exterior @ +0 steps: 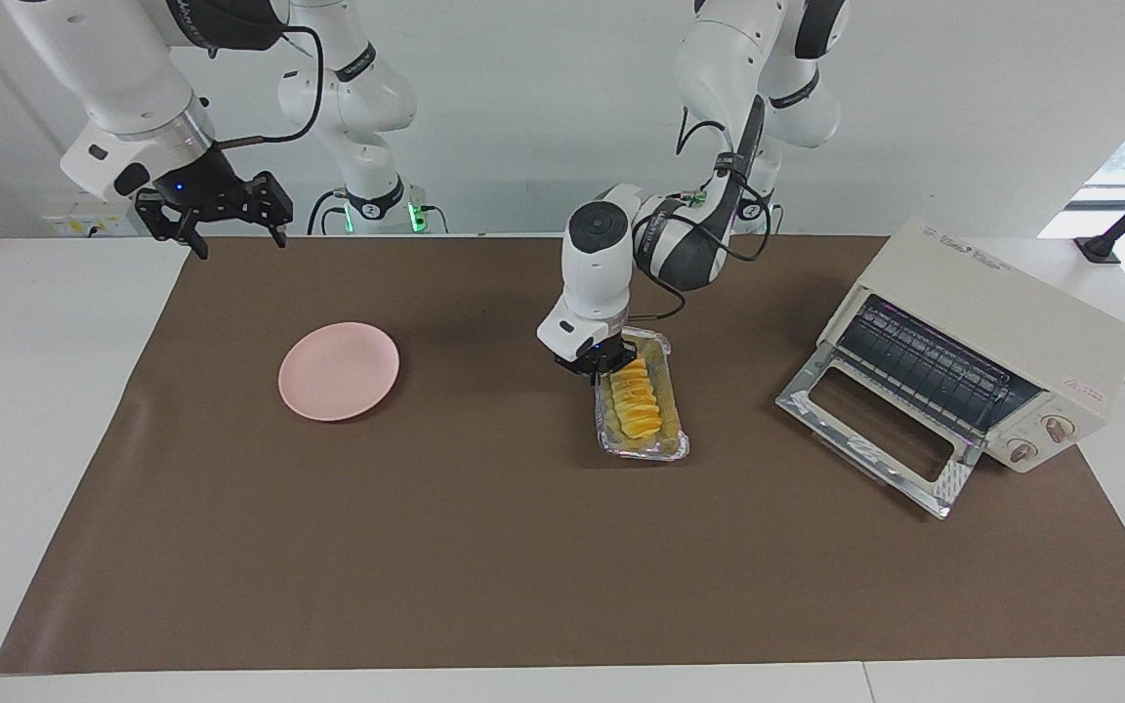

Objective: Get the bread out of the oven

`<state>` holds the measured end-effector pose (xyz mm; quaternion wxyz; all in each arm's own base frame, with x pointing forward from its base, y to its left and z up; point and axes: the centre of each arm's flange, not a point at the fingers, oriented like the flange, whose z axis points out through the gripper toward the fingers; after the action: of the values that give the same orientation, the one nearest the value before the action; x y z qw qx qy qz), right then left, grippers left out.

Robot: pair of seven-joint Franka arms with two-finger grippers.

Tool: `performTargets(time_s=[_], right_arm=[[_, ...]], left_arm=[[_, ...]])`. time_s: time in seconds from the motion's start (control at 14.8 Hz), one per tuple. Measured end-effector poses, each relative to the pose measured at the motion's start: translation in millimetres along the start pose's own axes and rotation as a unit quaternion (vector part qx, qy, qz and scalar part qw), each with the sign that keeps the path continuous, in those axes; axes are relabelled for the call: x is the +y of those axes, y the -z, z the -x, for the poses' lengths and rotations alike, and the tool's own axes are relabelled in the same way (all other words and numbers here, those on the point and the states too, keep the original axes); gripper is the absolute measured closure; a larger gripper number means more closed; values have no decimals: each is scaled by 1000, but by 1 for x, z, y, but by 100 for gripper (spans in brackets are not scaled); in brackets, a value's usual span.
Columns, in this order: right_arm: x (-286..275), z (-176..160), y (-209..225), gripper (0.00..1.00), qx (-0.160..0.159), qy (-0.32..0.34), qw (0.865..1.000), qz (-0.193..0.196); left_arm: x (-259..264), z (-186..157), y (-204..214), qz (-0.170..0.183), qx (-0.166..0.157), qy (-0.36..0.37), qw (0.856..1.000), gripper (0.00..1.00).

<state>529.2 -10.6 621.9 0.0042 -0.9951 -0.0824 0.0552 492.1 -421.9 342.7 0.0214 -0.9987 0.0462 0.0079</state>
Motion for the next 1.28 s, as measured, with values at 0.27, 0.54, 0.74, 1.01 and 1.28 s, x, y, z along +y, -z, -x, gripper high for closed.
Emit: performTargets(time_s=[0.27,0.54,0.74,1.01,1.28], right_arm=[[0,0,0,0,-1,0,1000,0],[-6,1,-2,0,-12,5,1000,-1],[-6,2,-1,0,-11,5,1000,-1],[-7,5,-3,0,-23,6,1000,-3],[-20,-1,-4,0,-8,9,1000,-4]], left_arm=[[-5,-3,3,1,3,4,1000,69],[-61,-33,44,15,23,53,998,25],[-157,-63,96,22,32,117,992,0],[-312,-71,148,16,12,139,990,0],[-383,-31,188,16,-41,88,995,0]])
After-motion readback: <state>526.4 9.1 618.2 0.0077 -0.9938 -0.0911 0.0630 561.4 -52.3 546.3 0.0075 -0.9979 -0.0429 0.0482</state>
